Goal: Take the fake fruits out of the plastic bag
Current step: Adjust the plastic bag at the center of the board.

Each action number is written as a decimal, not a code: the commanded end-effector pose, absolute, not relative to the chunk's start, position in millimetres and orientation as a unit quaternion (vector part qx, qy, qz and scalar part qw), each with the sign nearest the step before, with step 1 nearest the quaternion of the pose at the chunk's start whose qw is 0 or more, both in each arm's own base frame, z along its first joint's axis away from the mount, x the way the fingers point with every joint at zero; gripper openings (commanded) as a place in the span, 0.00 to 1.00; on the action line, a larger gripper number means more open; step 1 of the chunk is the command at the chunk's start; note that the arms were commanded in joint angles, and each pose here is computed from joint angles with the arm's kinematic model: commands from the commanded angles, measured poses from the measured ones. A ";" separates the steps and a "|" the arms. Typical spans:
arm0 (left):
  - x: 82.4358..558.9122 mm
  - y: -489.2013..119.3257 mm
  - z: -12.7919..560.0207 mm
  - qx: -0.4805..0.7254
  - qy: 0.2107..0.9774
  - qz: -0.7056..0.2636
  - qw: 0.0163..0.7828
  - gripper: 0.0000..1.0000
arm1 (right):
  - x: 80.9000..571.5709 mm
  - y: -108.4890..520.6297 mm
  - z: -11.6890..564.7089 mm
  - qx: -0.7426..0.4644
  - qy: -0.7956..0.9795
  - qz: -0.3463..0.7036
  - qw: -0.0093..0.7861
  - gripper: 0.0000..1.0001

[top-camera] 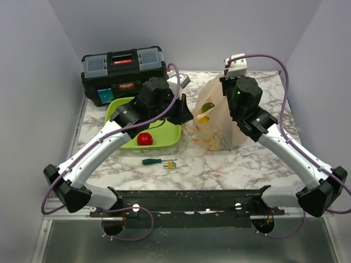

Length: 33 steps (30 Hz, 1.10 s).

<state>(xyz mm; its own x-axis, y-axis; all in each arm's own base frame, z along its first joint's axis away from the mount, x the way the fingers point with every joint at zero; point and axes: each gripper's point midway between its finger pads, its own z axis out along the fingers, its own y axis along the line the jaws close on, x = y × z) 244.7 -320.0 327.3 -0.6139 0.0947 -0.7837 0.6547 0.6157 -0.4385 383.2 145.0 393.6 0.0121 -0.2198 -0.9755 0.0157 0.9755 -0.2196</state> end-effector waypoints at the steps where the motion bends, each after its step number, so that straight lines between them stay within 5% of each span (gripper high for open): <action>1: 241.1 -297.6 318.6 0.240 0.805 -0.352 0.413 0.00 | 388.0 151.2 388.8 -0.103 0.706 -0.079 0.696 0.01; 5: 243.0 -285.2 309.6 0.237 0.801 -0.338 0.434 0.00 | 369.0 150.0 339.6 -0.089 0.764 -0.044 0.637 0.20; 7: 239.4 -283.7 306.7 0.246 0.802 -0.339 0.426 0.00 | 358.3 146.1 321.8 -0.053 0.801 -0.030 0.595 0.56; 8: 236.5 -284.8 304.9 0.251 0.801 -0.343 0.421 0.00 | 351.4 145.9 312.4 -0.041 0.823 -0.025 0.565 0.62; 14: 229.6 -284.1 292.3 0.268 0.799 -0.349 0.411 0.00 | 296.1 149.9 283.2 0.031 0.903 0.024 0.428 0.77; 15: 208.1 -262.9 338.4 0.267 0.758 -0.369 0.467 0.00 | 285.3 151.7 278.5 0.034 0.909 0.029 0.414 0.82; 17: 231.3 -281.6 286.8 0.275 0.800 -0.339 0.412 0.00 | 266.0 158.9 267.4 0.033 0.923 0.046 0.380 0.88; 24: 232.1 -280.1 280.0 0.278 0.803 -0.334 0.408 0.00 | 225.6 199.6 231.1 0.031 0.933 0.055 0.354 0.91; 28: 232.9 -278.8 276.7 0.279 0.804 -0.329 0.409 0.00 | 236.0 166.6 216.4 0.106 0.913 -0.021 0.394 0.91; 33: 237.0 -269.2 266.1 0.275 0.813 -0.301 0.415 0.00 | 228.2 112.4 216.2 0.151 0.880 -0.096 0.440 0.72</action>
